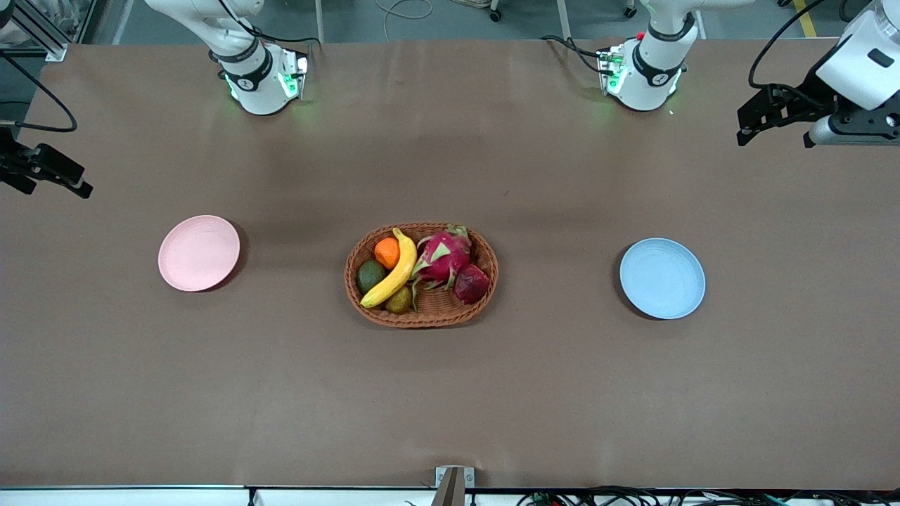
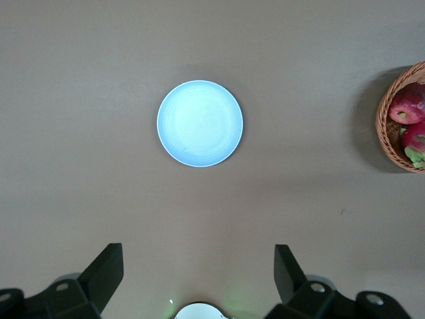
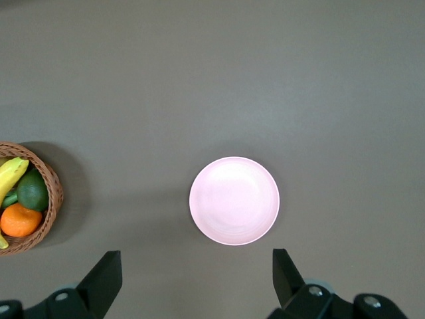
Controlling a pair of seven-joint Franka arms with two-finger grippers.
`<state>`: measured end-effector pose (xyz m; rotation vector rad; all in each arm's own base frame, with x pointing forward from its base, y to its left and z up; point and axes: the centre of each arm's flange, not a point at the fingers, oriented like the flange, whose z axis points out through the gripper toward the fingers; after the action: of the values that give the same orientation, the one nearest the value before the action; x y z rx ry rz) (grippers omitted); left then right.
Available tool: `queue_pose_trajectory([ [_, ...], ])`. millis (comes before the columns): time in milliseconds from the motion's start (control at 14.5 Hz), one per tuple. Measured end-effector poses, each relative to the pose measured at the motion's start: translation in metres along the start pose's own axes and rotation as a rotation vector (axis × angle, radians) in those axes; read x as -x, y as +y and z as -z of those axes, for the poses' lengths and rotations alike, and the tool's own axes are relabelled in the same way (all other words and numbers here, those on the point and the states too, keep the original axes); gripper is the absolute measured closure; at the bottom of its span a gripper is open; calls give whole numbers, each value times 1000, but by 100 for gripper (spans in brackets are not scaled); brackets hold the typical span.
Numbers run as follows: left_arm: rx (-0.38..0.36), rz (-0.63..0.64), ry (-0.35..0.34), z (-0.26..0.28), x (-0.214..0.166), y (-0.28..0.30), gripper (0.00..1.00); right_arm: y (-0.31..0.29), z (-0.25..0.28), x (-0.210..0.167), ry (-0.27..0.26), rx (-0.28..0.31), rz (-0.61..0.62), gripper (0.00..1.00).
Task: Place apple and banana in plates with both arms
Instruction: 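Move the left gripper and the right gripper toward the fruit basket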
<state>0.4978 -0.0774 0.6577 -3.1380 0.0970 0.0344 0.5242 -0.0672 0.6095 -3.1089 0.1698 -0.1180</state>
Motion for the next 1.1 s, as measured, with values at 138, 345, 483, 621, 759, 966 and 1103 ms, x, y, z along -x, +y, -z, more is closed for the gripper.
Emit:
queue_pose_trajectory([
  [138,0,0,0,0,0,0,0,1,0,0,-1,15,4,0],
  [345,0,-1,-2,-1,-1,0,0,1,-1,0,-3,20,7,0],
  [483,2,-16,-17,-12,-11,7,0,1,-1,0,-4,21,7,0],
  [621,8,-55,-20,-35,-32,30,0,1,-2,1,-6,22,8,0],
  [759,18,-57,-13,-65,-55,62,0,-5,-5,1,-12,21,19,0],
  [966,37,50,-35,-118,-81,111,0,-50,-28,4,-57,18,84,0],
  [1103,55,137,-32,-153,-95,148,0,-91,-60,3,-96,21,115,0],
])
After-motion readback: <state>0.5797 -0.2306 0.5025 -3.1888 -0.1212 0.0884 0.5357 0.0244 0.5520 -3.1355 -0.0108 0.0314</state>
